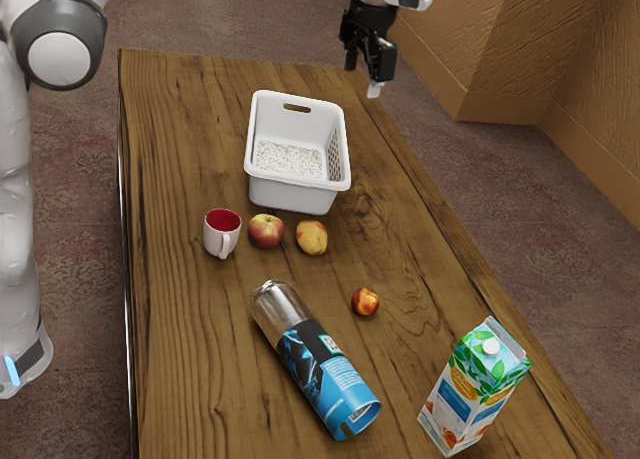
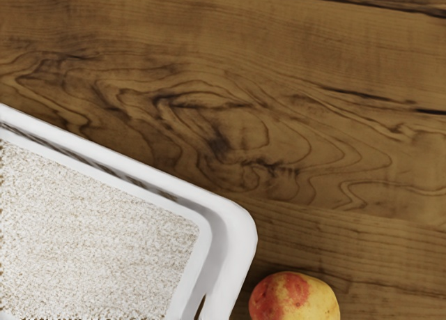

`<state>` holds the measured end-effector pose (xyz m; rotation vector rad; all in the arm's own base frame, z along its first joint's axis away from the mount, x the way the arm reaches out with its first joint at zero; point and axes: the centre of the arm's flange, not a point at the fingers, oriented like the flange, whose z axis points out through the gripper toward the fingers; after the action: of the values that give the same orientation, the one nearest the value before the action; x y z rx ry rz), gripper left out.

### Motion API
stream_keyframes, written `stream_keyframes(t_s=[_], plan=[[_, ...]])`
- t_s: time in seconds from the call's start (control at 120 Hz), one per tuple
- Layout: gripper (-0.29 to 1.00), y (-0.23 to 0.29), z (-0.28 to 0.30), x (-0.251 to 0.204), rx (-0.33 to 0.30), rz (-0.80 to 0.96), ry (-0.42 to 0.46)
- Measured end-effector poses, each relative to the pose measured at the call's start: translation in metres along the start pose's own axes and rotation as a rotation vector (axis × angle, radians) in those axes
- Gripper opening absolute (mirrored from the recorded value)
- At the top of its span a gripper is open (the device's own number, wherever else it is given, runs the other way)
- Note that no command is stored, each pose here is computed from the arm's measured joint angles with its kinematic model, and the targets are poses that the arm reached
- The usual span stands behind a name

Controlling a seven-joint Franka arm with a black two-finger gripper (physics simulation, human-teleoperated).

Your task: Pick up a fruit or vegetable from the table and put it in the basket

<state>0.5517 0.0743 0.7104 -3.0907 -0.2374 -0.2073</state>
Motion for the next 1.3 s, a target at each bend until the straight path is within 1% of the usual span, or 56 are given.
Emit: stream_keyframes(t_s=[0.192,0.242,0.3,0.342,0.4,0.475,0.542,0.65,0.7,0.842,0.983,1.175,1.3], plan=[[0.7,0.022,-0.004,-0.002,-0.006,0.035,0.004],[0.7,0.027,-0.027,-0.008,-0.009,0.046,0.044],[0.7,0.031,-0.078,-0.018,-0.017,0.057,0.139],[0.7,0.035,-0.1,-0.025,-0.022,0.067,0.18],[0.7,0.043,-0.112,-0.029,-0.023,0.085,0.199],[0.7,0.059,-0.11,-0.029,-0.019,0.117,0.195],[0.7,0.084,-0.092,-0.021,-0.025,0.166,0.162],[0.7,0.154,-0.056,-0.013,-0.049,0.293,0.096],[0.7,0.173,-0.04,-0.009,-0.054,0.327,0.069],[0.7,0.173,0.014,0.02,-0.052,0.318,-0.008],[0.7,0.175,0.056,0.041,-0.057,0.313,-0.043],[0.7,0.196,0.142,0.038,-0.053,0.342,-0.125],[0.7,0.204,0.2,0.029,-0.07,0.349,-0.169]])
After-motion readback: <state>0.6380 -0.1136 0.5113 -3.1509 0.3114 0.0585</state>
